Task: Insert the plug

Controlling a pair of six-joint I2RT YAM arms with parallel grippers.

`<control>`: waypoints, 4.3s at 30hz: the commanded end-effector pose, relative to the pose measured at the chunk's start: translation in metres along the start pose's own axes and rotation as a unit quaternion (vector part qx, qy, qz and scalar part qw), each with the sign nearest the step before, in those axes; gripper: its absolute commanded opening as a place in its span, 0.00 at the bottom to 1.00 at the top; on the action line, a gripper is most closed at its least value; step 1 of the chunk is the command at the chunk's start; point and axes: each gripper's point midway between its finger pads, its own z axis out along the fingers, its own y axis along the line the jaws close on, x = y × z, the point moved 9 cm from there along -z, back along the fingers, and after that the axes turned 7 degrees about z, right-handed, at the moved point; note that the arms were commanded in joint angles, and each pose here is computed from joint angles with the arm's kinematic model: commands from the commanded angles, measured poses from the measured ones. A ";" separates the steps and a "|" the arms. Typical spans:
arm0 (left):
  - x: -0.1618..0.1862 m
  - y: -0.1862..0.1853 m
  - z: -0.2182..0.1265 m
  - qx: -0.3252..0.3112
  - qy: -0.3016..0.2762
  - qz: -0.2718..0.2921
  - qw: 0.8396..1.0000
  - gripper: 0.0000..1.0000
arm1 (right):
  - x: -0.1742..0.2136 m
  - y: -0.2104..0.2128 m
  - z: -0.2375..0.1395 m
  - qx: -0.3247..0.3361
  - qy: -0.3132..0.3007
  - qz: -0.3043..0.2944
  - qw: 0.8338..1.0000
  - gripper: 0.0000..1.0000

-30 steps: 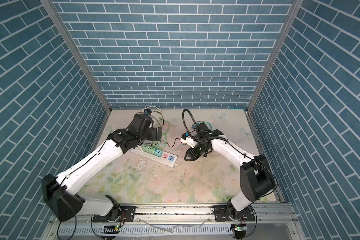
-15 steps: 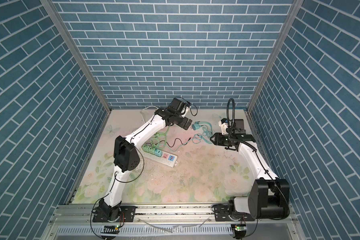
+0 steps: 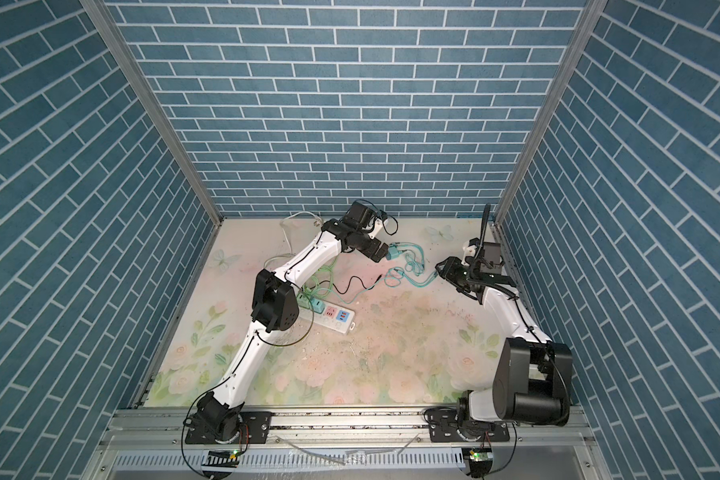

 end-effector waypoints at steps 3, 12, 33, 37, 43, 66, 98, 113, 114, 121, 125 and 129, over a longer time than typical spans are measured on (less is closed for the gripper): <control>-0.004 0.001 0.021 -0.005 -0.047 -0.031 0.998 0.98 | -0.021 -0.003 0.016 -0.002 -0.062 0.070 0.996 0.50; -0.001 -0.008 0.037 0.018 -0.039 -0.038 0.998 0.98 | -0.045 -0.004 0.073 0.007 -0.071 0.117 0.991 0.51; 0.018 -0.011 -0.011 0.003 -0.030 -0.046 0.998 0.97 | -0.056 -0.004 0.220 0.001 0.057 0.143 0.988 0.50; 0.025 -0.005 -0.025 -0.027 -0.018 -0.048 0.998 0.97 | -0.046 0.007 0.239 -0.019 0.097 0.129 0.987 0.46; 0.040 0.010 -0.049 -0.047 -0.027 -0.060 0.997 0.98 | -0.030 0.018 0.268 -0.051 0.164 0.121 0.978 0.45; 0.072 0.005 -0.035 -0.003 0.048 -0.013 0.999 0.87 | 0.049 0.060 0.237 -0.118 0.245 0.065 0.960 0.45; 0.104 -0.041 -0.001 0.006 0.125 -0.034 0.992 0.73 | 0.014 0.037 0.166 -0.116 0.141 0.051 0.982 0.51; 0.102 -0.043 0.007 -0.011 0.140 -0.036 0.989 0.67 | 0.018 0.015 0.126 -0.093 0.116 0.049 0.988 0.50; 0.102 -0.044 0.008 -0.013 0.143 -0.035 0.989 0.66 | 0.019 0.014 0.123 -0.092 0.115 0.049 0.988 0.50; 0.103 -0.044 0.008 -0.021 0.152 -0.037 0.987 0.56 | 0.021 0.004 0.112 -0.094 0.110 0.054 0.988 0.49; 0.101 -0.043 0.002 -0.035 0.156 -0.037 0.986 0.46 | 0.021 -0.001 0.105 -0.098 0.106 0.057 0.988 0.49; 0.088 -0.043 -0.012 -0.051 0.141 -0.032 0.988 0.42 | 0.022 -0.002 0.102 -0.108 0.112 0.055 0.986 0.48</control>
